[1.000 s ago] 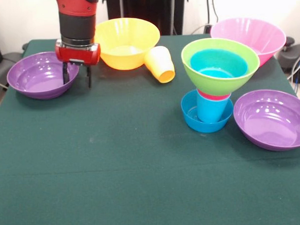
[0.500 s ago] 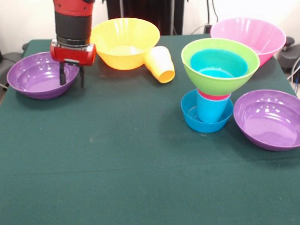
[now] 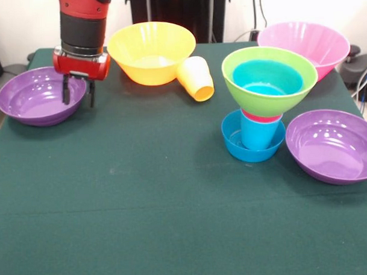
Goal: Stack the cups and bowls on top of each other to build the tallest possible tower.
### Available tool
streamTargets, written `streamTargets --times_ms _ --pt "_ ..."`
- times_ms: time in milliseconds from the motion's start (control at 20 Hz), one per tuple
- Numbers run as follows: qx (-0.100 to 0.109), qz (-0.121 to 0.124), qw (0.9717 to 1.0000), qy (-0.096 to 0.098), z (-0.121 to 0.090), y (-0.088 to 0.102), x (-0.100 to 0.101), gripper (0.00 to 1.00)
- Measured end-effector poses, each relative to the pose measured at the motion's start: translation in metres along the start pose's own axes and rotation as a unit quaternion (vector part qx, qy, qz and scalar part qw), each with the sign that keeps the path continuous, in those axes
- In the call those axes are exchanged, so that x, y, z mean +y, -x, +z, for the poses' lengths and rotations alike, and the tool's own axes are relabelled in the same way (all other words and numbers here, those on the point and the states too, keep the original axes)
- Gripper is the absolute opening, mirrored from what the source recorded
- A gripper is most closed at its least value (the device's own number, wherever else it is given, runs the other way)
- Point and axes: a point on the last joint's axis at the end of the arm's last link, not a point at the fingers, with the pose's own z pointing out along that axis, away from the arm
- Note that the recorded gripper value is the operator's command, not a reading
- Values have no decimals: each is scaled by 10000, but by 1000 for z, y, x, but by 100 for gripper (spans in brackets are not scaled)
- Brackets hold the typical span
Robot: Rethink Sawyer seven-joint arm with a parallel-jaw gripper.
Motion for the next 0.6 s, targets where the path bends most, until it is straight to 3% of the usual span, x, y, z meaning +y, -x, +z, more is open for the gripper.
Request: streamTargets --times_ms 600 --pt "80 -3 10000 -1 7 -7 0 100"
